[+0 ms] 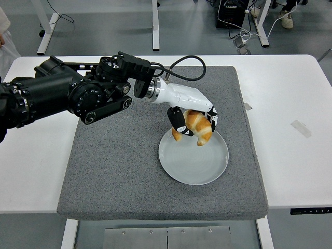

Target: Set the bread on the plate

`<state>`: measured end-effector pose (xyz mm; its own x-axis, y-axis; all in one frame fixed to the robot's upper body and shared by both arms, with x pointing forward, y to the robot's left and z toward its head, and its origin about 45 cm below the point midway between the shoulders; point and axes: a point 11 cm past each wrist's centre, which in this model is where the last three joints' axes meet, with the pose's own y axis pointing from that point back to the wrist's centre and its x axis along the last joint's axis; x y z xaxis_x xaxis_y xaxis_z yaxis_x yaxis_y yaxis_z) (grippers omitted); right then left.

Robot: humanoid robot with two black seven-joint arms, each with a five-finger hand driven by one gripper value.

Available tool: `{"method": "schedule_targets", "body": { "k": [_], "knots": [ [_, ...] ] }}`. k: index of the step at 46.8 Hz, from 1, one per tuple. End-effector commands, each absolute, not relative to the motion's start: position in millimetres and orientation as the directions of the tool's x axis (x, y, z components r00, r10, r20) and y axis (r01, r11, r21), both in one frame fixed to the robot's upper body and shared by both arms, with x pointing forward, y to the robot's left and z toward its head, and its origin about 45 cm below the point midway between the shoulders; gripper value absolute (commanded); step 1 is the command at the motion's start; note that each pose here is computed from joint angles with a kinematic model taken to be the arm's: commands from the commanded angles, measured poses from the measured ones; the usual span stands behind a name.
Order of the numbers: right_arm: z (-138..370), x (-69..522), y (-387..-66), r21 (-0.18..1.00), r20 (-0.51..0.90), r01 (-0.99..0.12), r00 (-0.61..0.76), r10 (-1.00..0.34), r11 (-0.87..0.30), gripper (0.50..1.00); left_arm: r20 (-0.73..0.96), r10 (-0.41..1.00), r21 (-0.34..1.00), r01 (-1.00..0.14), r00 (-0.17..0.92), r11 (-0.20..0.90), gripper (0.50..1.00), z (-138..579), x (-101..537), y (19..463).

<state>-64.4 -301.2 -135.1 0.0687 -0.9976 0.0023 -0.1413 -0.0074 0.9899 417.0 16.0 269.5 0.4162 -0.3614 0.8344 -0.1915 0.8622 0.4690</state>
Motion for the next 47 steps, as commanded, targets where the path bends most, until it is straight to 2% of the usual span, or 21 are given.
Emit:
{"method": "schedule_targets", "body": {
  "k": [1, 47],
  "knots": [
    [-135, -63, -301, 0.990, 0.002, -0.143, 0.069, -0.998, -0.007, 1.000, 0.833, -0.358, 0.467, -0.187, 0.423, 0.864, 0.500, 267, 415, 16],
    [-135, -64, -301, 0.990, 0.002, -0.141, 0.069, -0.998, -0.007, 1.000, 0.790, -0.401, 0.519, -0.158, 0.465, 0.840, 0.500, 222, 401, 30]
  ]
}}
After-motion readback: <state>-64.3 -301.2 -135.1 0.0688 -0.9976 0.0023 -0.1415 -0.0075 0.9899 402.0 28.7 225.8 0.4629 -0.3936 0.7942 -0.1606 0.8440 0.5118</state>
